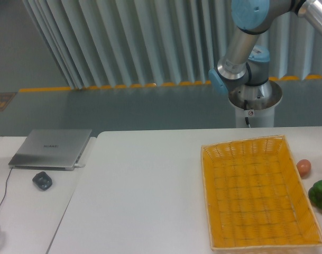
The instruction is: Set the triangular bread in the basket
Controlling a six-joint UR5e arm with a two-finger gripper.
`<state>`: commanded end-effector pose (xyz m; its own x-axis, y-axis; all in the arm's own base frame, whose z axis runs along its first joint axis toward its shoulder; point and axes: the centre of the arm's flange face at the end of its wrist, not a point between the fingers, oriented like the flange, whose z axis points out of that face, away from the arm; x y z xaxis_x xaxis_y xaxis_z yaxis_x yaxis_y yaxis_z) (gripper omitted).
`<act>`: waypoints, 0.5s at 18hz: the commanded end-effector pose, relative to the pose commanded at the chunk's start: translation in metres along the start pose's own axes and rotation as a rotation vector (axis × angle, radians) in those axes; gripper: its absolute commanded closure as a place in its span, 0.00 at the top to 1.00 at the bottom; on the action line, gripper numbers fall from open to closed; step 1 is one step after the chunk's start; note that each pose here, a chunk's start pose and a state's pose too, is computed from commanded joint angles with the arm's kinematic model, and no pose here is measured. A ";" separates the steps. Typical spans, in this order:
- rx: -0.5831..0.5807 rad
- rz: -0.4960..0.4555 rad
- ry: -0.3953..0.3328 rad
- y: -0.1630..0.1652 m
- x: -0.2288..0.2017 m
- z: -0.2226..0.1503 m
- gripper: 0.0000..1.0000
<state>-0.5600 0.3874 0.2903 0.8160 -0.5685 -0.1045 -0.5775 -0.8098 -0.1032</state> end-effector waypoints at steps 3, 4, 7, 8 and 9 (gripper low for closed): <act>-0.006 -0.007 -0.028 0.004 -0.001 -0.019 0.00; -0.006 -0.009 -0.037 0.004 -0.001 -0.025 0.00; 0.004 -0.023 -0.085 -0.001 0.000 -0.055 0.00; 0.014 -0.030 -0.095 -0.007 0.001 -0.061 0.00; 0.027 -0.067 -0.111 -0.017 0.004 -0.072 0.00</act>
<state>-0.5450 0.3882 0.3633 0.8457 -0.4927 -0.2050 -0.5236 -0.8404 -0.1403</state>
